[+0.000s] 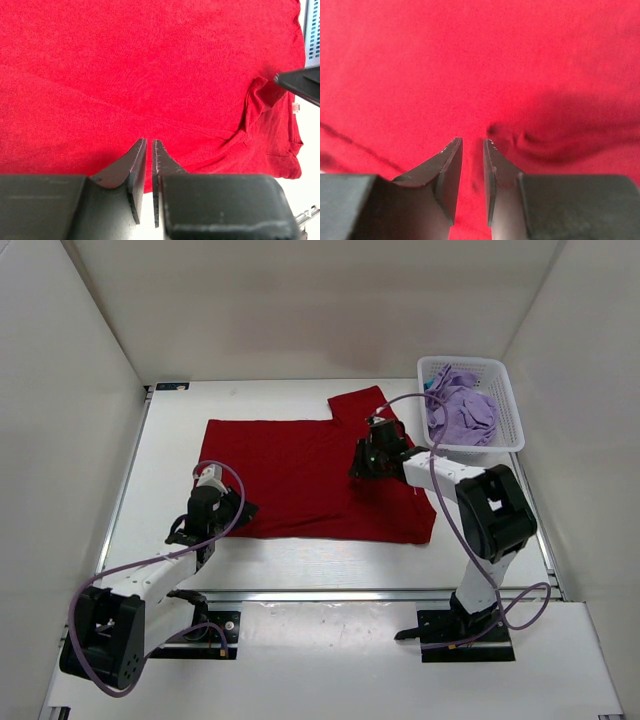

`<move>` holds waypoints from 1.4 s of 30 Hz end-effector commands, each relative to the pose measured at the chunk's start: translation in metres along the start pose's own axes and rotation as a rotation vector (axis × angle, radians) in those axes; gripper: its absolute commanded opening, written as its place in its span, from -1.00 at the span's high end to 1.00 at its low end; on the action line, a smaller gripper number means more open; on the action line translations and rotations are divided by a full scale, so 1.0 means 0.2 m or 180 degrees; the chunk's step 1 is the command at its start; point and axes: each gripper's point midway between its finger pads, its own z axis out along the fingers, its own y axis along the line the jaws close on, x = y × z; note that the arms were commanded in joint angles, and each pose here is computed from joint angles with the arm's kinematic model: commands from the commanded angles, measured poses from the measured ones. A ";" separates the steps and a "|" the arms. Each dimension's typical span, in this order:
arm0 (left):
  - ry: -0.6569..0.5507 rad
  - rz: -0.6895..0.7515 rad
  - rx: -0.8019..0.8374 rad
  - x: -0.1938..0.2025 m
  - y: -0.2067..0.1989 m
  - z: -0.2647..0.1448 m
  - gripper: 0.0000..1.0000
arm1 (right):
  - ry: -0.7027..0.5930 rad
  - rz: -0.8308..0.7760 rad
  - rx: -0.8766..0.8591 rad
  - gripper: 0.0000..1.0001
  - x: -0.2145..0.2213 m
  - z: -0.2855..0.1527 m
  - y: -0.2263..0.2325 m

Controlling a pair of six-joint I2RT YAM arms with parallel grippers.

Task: Fold and stack the t-shirts
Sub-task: Fold the flattened tshirt in 1/3 of the way

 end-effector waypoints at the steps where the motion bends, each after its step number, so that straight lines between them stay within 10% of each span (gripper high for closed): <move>1: -0.0104 0.0006 0.0070 -0.04 -0.03 0.00 0.58 | 0.0059 -0.0157 0.0159 0.54 -0.01 0.06 -0.02; 8: -0.0079 0.0014 0.0069 -0.03 -0.02 0.00 0.57 | 0.0015 -0.0222 0.0347 0.42 -0.03 0.11 -0.03; 16: -0.0089 0.0011 0.0104 -0.03 -0.03 -0.01 0.57 | 0.0036 -0.0240 0.0417 0.91 -0.02 0.13 -0.03; 28: -0.0087 0.0028 0.0175 -0.04 -0.08 0.00 0.58 | -0.0085 -0.0579 0.0456 0.96 -0.09 0.15 0.10; 42: 0.0033 0.0319 0.0216 0.05 -0.16 0.00 0.56 | -0.0381 -0.0485 0.0234 0.25 -0.14 -0.13 0.12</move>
